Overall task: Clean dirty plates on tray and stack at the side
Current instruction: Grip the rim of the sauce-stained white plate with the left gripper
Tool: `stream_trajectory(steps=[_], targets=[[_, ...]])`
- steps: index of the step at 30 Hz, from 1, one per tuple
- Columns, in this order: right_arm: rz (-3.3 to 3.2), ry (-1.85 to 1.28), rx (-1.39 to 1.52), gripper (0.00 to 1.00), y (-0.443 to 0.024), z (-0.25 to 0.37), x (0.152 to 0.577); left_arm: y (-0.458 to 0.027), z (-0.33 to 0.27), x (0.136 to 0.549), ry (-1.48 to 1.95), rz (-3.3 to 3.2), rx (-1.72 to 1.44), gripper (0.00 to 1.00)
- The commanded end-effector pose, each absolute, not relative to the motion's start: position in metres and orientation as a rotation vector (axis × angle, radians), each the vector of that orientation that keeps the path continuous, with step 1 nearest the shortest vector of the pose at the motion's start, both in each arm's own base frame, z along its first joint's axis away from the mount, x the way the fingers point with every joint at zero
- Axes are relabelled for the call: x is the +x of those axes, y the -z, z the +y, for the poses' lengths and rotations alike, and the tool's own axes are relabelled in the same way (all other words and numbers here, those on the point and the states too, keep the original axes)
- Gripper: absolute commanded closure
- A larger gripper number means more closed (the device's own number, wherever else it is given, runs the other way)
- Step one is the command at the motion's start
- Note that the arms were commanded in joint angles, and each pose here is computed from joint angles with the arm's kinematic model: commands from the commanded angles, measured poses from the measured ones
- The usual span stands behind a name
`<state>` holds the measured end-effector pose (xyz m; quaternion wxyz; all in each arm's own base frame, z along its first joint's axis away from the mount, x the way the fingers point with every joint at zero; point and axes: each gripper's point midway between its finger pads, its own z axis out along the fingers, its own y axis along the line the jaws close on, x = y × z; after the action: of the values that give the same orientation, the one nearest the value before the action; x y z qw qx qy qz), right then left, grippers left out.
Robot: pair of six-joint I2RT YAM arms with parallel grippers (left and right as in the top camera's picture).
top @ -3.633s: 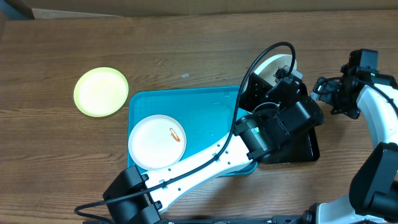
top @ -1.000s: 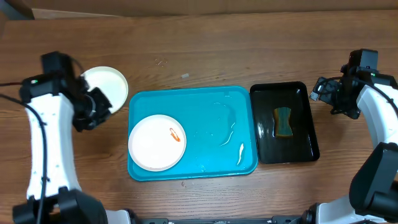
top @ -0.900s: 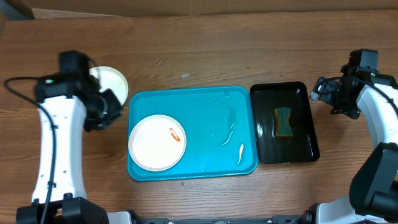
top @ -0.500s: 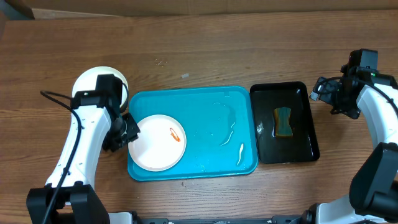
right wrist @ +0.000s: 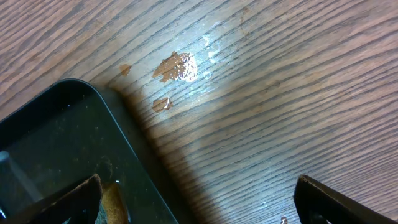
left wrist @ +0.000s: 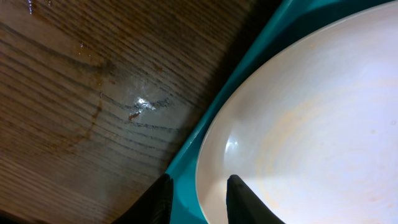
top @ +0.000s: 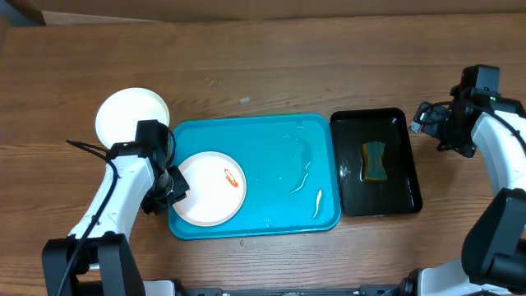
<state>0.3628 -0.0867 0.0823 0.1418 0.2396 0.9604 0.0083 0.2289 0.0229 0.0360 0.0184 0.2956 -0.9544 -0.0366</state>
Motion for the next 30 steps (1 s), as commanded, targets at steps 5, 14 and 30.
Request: stream_trajectory(steps=[5, 14, 30], targets=[[2.732, -0.021, 0.684, 0.00, -0.095, -0.089, 0.369, -0.029, 0.025, 0.221, 0.131, -2.944, 0.937, 0.74], [2.732, -0.021, 0.684, 0.00, -0.095, -0.089, 0.369, -0.011, 0.019, 0.218, 0.074, -2.966, 0.912, 0.78], [2.730, -0.021, 0.683, 0.00, -0.095, -0.089, 0.369, -0.023, -0.052, 0.263, -0.606, -3.132, 0.477, 0.83]])
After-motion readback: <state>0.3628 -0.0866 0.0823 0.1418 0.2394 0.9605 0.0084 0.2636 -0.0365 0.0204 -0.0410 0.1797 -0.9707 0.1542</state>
